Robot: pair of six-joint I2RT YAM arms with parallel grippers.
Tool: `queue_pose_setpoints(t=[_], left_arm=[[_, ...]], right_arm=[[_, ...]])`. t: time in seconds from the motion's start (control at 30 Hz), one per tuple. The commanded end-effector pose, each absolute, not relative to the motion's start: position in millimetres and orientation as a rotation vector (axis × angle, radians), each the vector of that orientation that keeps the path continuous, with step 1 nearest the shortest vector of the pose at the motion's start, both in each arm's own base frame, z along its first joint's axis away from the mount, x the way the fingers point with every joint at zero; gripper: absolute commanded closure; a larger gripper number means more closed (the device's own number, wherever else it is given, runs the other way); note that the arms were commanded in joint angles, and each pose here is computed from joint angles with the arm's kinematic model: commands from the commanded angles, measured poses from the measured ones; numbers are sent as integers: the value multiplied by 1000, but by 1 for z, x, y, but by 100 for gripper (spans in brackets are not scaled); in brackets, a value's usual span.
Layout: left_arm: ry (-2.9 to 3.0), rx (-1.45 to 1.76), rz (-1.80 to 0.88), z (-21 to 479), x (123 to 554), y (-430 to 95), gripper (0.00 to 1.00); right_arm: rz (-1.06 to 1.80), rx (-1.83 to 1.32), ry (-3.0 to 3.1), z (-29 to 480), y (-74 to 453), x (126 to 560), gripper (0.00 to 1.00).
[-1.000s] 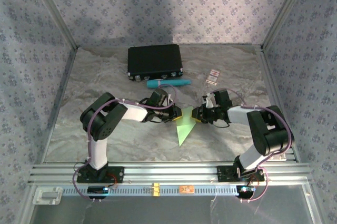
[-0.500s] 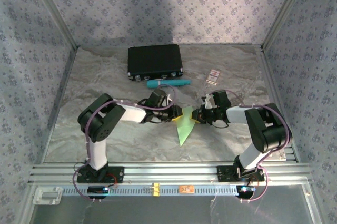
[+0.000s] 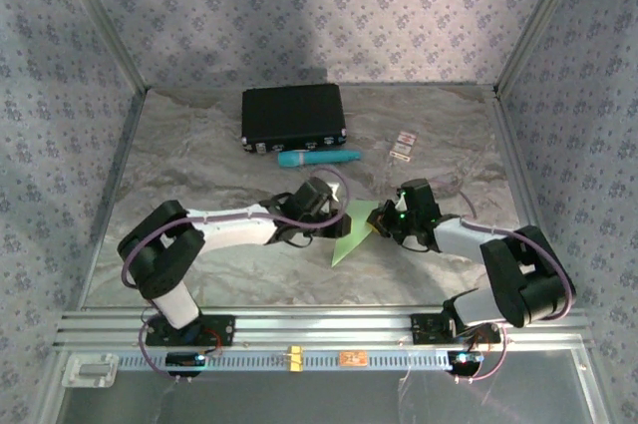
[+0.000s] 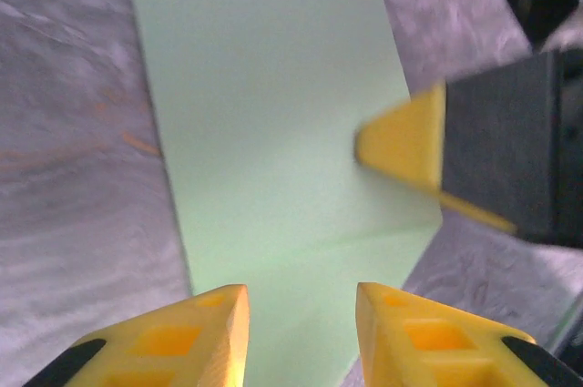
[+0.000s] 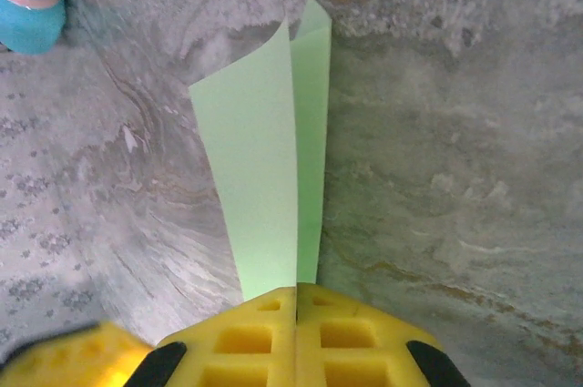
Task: Fold a paper plane with a square sheet of paper (pick it up from the middle)
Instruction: Fold the wing for the fifth time at the center of the table.
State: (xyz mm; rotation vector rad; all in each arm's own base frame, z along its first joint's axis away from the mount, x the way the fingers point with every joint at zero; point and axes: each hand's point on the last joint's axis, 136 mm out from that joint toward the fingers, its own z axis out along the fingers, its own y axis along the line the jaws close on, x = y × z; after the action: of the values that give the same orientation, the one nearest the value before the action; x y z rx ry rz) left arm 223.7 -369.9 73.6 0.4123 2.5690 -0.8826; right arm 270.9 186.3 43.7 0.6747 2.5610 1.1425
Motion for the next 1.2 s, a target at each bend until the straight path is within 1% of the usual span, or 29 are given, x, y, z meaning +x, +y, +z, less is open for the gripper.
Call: queue_pose_setpoints(t=[0.0, 0.13, 0.3, 0.43, 0.6, 0.77, 1.07, 1.17], left_arm=[[2520, 648, -580, 70, 212, -359, 62], [2468, 795, -437, 65, 196, -369, 60], [2444, 891, -302, 56, 190, -379, 59], [2431, 908, -193, 50, 193, -379, 58], [2419, 901, -119, 45, 196, -377, 59], [2409, 889, -80, 43, 196, -375, 62], [2405, 856, -72, 44, 197, -373, 72], [2409, 847, -75, 44, 197, -373, 73]], right_arm=[[1109, 748, 2522, 50, 181, 279, 94], [1125, 739, 2518, 55, 184, 281, 94], [1133, 745, 2513, 56, 185, 281, 94], [1139, 738, 2513, 56, 187, 280, 94], [1149, 737, 2510, 57, 188, 280, 94], [1152, 736, 2503, 59, 187, 281, 94], [1149, 738, 2506, 58, 186, 279, 94], [1148, 739, 2508, 58, 186, 278, 94]])
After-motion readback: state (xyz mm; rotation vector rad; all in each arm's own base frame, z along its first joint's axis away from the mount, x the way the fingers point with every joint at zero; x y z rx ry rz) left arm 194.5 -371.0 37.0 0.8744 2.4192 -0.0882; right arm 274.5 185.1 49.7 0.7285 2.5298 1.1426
